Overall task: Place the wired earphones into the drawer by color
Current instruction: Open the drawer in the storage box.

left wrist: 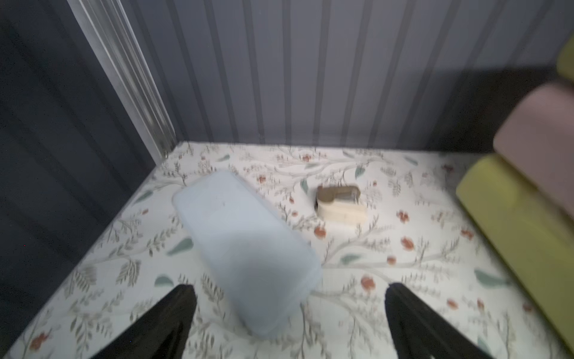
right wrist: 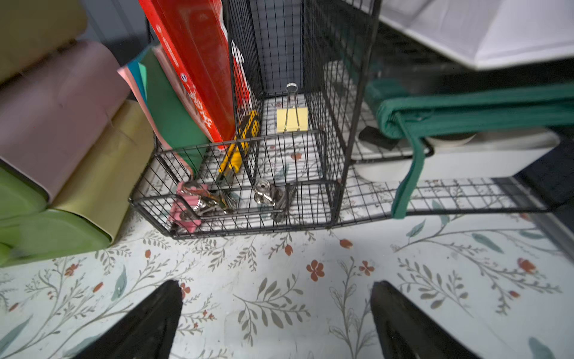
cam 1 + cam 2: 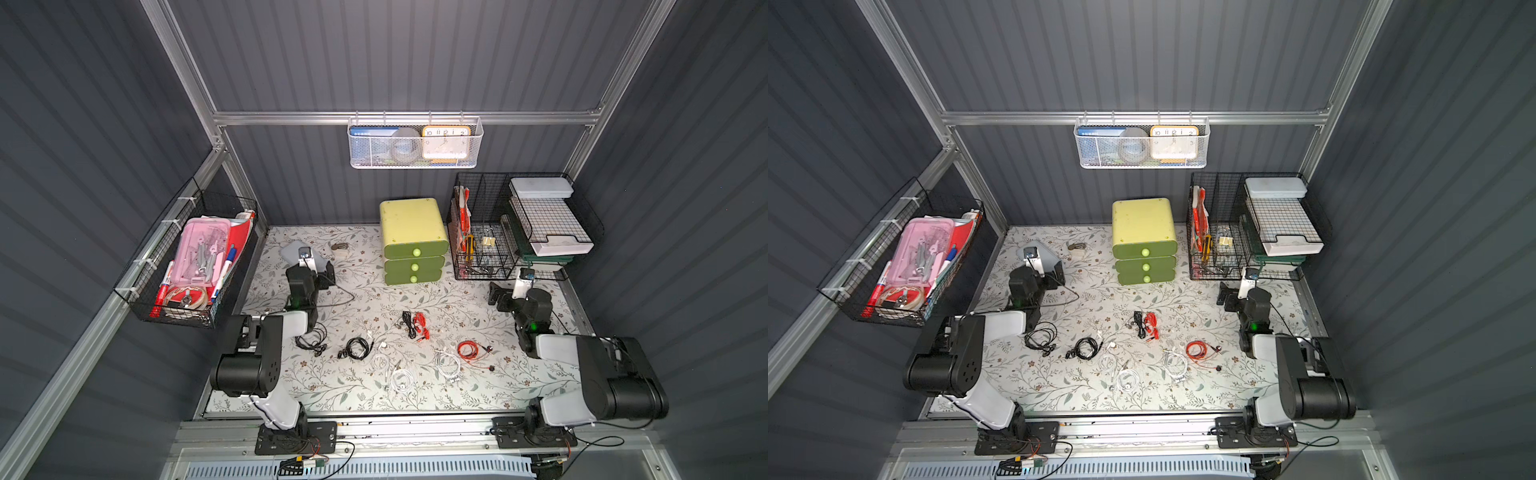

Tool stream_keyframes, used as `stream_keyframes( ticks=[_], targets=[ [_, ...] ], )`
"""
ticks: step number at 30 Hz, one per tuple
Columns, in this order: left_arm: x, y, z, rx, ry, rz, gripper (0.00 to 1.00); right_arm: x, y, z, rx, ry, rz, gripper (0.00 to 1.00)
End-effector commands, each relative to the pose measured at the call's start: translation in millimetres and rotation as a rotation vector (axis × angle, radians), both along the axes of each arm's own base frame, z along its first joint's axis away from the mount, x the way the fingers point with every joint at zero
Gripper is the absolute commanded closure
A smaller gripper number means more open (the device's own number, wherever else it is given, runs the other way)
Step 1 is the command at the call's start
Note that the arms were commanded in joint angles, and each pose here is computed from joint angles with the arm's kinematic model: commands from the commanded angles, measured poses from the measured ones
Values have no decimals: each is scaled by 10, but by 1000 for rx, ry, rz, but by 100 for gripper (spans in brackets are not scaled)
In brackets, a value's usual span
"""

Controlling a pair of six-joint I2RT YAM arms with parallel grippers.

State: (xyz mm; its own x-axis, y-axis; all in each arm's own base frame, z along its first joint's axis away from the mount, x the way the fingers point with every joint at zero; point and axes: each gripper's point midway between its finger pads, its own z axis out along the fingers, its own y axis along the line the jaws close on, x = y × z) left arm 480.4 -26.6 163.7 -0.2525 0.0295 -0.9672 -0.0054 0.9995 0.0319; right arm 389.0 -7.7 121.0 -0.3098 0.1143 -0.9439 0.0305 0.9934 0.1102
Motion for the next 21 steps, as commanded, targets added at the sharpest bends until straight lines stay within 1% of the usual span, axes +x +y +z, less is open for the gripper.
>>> stream_keyframes(
  ticks=[1, 2, 5, 7, 9, 11, 12, 14, 17, 19, 21],
  targets=[
    [-30, 25, 129, -23, 112, 16, 1, -7, -38, 206, 47, 48, -44, 1],
    [-62, -59, 194, -49, 95, -30, 1, -32, -44, 277, 100, 51, -67, 1],
    [-189, -193, 433, -137, 41, -95, 1, -94, 91, 543, 241, 24, -31, 1],
    [-276, -292, 614, -186, 7, -150, 1, -152, 177, 650, 317, 79, -15, 3],
    [-383, -412, 815, -221, -33, -223, 1, -219, 333, 781, 373, 147, 50, 4],
    [-483, -516, 960, -258, -55, -289, 1, -293, 604, 942, 424, 179, 185, 4],
    [-516, -540, 990, -289, -47, -298, 1, -322, 749, 1029, 438, 176, 258, 1],
    [-562, -593, 987, -350, -14, -316, 1, -377, 961, 1134, 445, 199, 313, 1],
    [-645, -759, 983, -393, 17, -412, 1, -453, 1305, 1205, 371, 251, 358, 1],
    [-641, -776, 935, -430, 52, -409, 1, -483, 1524, 1227, 315, 281, 374, 1],
    [-649, -795, 897, -455, 73, -412, 1, -501, 1745, 1260, 303, 309, 399, 1]
  ],
)
